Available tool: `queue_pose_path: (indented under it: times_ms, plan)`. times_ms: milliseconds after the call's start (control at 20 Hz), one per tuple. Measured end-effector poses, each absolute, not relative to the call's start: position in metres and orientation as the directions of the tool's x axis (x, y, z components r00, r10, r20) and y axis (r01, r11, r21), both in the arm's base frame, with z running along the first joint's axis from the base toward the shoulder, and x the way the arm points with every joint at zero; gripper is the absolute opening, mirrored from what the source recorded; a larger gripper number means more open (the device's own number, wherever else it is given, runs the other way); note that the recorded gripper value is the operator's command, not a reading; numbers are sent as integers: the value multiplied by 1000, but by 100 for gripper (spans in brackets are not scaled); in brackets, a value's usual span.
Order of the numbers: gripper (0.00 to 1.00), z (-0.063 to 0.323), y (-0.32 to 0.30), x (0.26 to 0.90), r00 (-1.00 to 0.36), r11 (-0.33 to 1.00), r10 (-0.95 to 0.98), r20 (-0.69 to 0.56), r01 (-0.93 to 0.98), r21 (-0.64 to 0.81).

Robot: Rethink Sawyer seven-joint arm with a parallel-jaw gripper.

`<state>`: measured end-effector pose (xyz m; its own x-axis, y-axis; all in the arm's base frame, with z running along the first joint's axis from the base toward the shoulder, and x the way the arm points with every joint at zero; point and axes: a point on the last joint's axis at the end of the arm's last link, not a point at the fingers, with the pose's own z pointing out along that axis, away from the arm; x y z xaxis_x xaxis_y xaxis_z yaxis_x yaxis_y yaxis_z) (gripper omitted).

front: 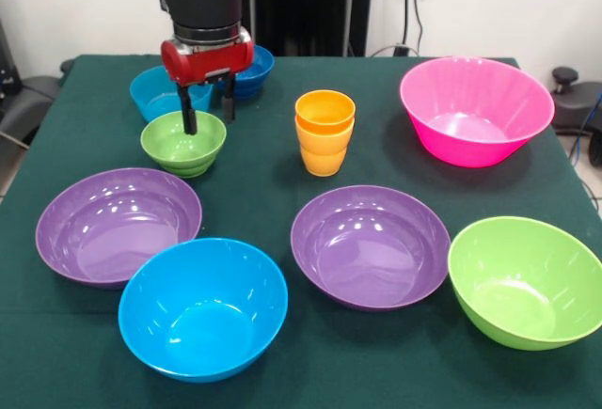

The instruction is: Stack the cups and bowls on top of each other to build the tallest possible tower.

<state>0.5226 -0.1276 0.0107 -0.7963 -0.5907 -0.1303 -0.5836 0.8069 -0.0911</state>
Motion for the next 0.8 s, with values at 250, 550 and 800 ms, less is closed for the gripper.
queue_pose_path:
  times_ms: [250, 550, 800]
  plan:
    - [100, -2, -125, 513, -799, 812, -583, -144, -578, -80]
    - [100, -20, -114, 499, -799, 811, -584, -143, -583, -55]
    - [100, -31, -107, 491, -798, 809, -585, -146, -586, -37]
